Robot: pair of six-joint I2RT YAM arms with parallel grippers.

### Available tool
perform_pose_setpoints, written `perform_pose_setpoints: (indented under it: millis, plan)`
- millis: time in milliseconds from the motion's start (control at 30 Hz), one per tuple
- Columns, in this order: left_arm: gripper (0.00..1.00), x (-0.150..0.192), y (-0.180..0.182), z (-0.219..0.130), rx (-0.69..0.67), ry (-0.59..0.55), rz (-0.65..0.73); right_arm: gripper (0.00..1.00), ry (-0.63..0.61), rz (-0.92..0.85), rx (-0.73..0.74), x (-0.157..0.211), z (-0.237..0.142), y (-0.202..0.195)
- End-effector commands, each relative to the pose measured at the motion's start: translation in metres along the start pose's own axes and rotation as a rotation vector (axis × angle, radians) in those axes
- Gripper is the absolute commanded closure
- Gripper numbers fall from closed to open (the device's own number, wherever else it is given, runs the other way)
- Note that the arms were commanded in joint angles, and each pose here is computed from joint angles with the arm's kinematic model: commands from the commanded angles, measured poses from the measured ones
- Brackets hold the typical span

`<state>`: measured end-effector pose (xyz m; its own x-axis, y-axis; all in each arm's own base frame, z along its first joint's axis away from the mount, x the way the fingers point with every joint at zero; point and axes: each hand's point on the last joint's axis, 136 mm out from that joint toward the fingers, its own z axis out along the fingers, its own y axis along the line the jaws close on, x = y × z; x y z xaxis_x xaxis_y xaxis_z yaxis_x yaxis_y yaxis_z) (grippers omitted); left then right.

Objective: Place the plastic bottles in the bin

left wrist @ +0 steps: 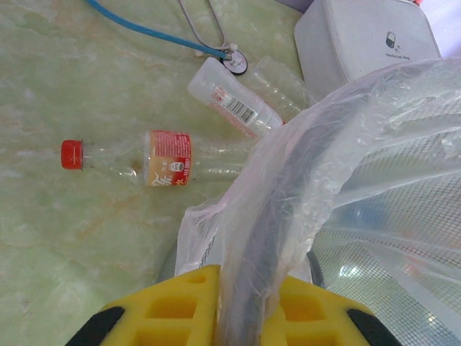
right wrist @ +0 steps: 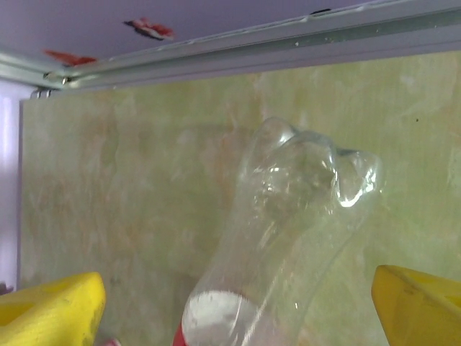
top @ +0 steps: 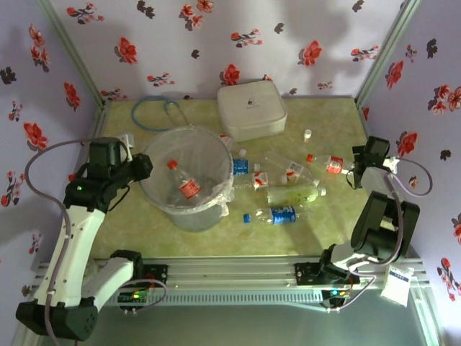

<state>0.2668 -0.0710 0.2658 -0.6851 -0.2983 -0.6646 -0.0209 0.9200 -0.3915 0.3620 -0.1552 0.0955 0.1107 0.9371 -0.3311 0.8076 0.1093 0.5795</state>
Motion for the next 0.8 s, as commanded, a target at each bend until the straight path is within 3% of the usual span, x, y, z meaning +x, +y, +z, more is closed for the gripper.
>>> perform_pose_setpoints:
  millis: [0, 233, 367, 633, 767]
  plan:
    - [1.0, -0.009, -0.005, 0.001, 0.021, -0.038, -0.023, 0.05, -0.08, 0.111, -0.033, -0.02, 0.015, 0.013]
    - [1.0, -0.015, -0.009, 0.004, 0.025, -0.034, -0.027, 0.06, -0.062, 0.132, 0.043, -0.015, 0.05, -0.005]
    - [1.0, -0.017, -0.01, 0.005, 0.023, -0.034, -0.023, 0.12, -0.058, 0.132, 0.058, -0.012, 0.059, -0.014]
    - [1.0, -0.019, -0.01, 0.006, 0.02, -0.033, -0.015, 0.39, -0.049, 0.129, 0.06, -0.014, 0.061, -0.024]
    - [1.0, -0.02, -0.01, 0.006, 0.017, -0.037, -0.01, 0.46, -0.068, 0.123, 0.02, -0.023, 0.045, -0.015]
